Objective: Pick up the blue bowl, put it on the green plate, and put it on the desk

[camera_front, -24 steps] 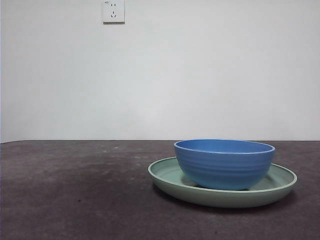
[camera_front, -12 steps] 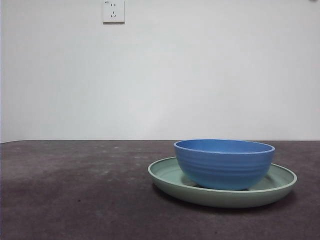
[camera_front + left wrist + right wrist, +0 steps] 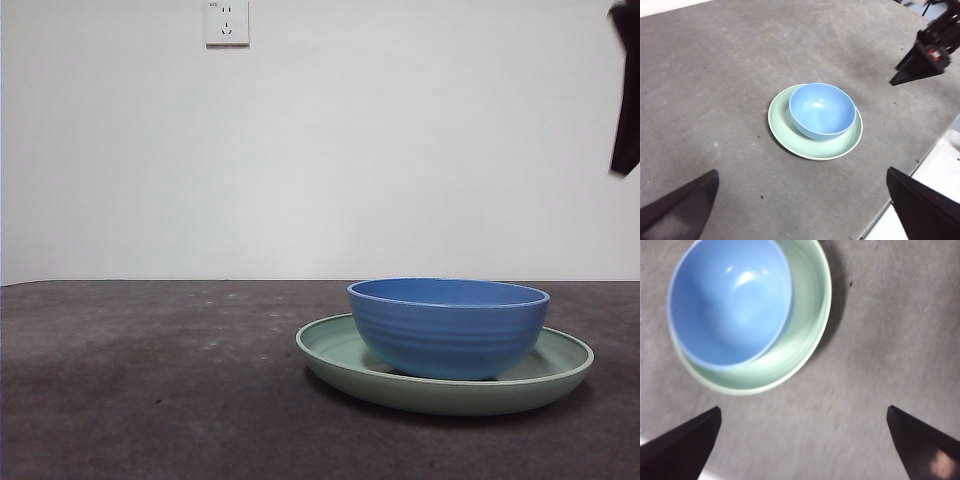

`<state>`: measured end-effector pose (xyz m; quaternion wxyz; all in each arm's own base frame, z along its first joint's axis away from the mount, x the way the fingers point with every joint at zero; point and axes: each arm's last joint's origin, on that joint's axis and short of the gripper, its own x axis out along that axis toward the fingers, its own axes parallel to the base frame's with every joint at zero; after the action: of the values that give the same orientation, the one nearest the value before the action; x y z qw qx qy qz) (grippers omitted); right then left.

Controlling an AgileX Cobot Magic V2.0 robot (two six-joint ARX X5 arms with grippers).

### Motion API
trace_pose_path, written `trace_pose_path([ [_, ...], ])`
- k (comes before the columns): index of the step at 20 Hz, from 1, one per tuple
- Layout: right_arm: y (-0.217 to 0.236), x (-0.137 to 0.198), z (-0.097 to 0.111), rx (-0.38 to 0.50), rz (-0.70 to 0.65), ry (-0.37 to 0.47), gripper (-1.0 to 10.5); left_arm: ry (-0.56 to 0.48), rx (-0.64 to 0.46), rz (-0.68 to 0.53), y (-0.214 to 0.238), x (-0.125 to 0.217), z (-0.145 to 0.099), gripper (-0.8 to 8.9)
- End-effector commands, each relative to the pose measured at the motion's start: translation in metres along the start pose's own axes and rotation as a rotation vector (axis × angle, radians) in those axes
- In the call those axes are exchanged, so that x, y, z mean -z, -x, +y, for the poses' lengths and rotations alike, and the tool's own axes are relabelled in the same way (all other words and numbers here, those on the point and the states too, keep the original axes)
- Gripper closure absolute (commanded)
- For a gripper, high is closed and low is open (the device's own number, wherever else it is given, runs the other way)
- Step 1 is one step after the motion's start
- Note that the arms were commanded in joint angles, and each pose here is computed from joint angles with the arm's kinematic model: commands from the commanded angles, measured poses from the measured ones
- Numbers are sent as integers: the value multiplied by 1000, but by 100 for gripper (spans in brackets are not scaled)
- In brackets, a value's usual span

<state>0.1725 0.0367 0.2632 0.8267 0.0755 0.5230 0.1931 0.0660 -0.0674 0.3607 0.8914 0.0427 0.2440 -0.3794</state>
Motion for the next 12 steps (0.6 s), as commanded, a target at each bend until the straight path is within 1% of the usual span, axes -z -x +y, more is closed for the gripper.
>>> trace_pose_path([
  [1, -11, -8, -4, 9, -42, -19, 306, -14, 6, -24, 1, -5, -1, 94],
  [6, -31, -21, -12, 88, -49, -22, 307, -14, 8, -39, 1, -6, -1, 94],
  [9, -44, -27, -17, 89, -32, -27, 313, -14, 8, -38, 1, -6, -1, 94],
  [12, -58, -31, -21, 86, -3, -32, 379, -14, 8, -39, 1, -6, -1, 94],
])
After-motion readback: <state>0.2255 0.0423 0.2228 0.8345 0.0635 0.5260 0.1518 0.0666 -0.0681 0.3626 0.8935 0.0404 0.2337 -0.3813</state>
